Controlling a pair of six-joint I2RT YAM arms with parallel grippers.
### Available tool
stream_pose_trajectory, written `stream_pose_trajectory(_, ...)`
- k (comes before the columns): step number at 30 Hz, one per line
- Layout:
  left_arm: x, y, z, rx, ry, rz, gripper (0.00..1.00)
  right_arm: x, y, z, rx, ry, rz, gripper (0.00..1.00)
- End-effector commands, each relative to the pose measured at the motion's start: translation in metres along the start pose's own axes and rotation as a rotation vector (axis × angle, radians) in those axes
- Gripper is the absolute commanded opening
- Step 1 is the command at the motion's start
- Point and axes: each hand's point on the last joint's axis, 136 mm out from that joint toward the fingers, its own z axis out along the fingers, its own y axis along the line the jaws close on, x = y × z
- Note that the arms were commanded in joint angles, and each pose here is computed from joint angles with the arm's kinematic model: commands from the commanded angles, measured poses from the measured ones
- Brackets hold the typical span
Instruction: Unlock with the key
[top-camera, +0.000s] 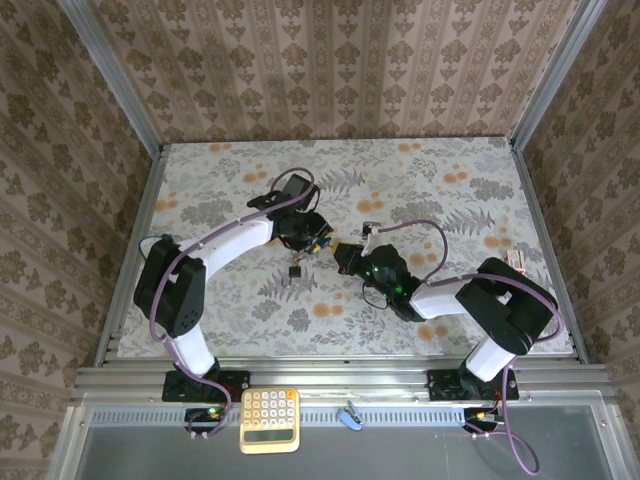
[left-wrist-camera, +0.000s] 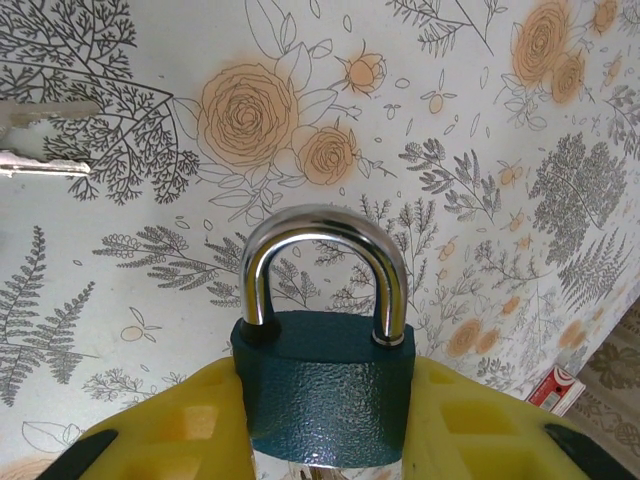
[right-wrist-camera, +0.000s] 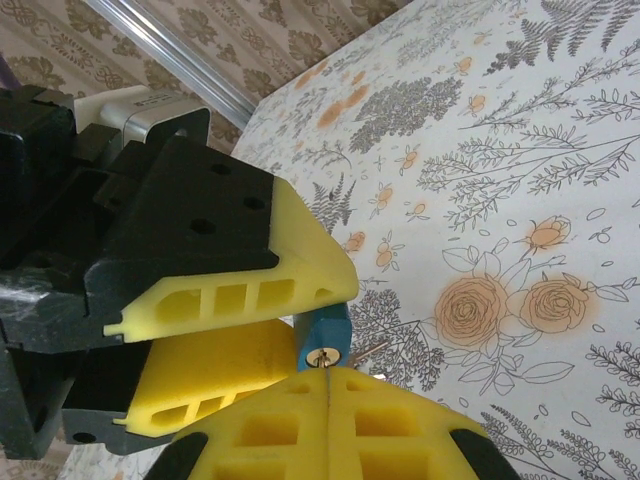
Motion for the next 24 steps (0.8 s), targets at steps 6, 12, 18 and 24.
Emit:
stream_pose_trajectory(6,0.0332,-0.0229,-0.0108,0.101,0.127,-0.018,0.29,0.0045,-0.0050,0.0028,0.002,-0.050,-0.068,0.00)
stream_pose_trajectory(12,0.0339,-0.0280,-0.0132,0.125,0.127,-0.023,0.28,0.0074,-0.0046,0.0031,0.005,-0.059,-0.085,0.00)
stream_pose_trajectory(18,0.0352,-0.0254,-0.0123,0.124,0.132,-0.030,0.28,0.0112,-0.0062,0.0079,-0.004,-0.048,0.029,0.00)
stream_pose_trajectory(24,0.0354,-0.0258,-0.0144,0.126,0.131,-0.027,0.28,0.0105,-0.0087,0.0113,-0.019,-0.062,0.106,0.00)
